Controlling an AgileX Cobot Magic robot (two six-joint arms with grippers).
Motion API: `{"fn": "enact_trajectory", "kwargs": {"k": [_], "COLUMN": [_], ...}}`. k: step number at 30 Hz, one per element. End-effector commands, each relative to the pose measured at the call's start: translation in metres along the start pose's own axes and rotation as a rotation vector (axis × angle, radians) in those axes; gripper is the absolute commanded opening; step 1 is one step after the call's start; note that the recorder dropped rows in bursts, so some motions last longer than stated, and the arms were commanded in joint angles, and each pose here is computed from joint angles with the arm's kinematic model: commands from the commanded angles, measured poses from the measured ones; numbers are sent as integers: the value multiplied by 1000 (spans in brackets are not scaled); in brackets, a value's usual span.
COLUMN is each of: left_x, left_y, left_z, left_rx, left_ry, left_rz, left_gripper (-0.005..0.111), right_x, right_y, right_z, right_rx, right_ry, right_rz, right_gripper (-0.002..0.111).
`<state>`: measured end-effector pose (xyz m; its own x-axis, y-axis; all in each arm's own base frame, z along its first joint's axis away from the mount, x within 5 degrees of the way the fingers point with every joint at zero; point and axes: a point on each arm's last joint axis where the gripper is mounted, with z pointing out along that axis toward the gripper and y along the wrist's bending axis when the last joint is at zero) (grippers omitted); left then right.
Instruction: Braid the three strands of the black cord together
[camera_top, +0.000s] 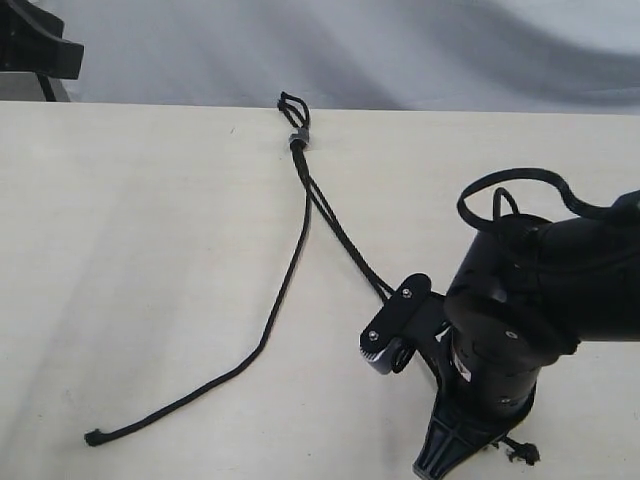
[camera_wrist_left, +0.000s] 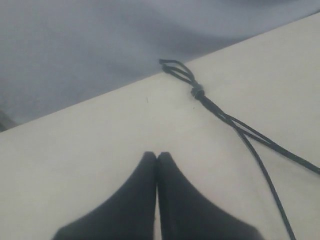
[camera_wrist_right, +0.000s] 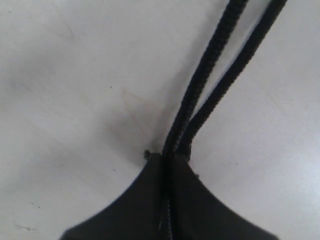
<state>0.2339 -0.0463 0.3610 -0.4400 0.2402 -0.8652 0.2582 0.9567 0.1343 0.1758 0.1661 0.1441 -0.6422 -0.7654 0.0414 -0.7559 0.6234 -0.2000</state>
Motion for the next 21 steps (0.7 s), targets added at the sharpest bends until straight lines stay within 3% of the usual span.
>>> {"fn": "enact_trajectory", "kwargs": {"k": [1, 10, 15, 21], "left_x": [3, 3, 3, 3], "left_y": [0, 0, 0, 0], "left_z": [1, 1, 1, 1], "left_rx": [2, 2, 2, 3], "left_ry": [15, 15, 15, 22], "left_rz": [-6, -6, -6, -6], "left_gripper": [0, 0, 0, 0], "right_x": [1, -3, -15, -25], "right_y": [0, -16, -28, -36], "right_z": [1, -3, -3, 26], "right_rx": [-8, 154, 308, 306], "right_ry": [-5, -23, -98, -95], "right_rz": [46, -11, -161, -172], "right_gripper": [-1, 0, 0, 0]}}
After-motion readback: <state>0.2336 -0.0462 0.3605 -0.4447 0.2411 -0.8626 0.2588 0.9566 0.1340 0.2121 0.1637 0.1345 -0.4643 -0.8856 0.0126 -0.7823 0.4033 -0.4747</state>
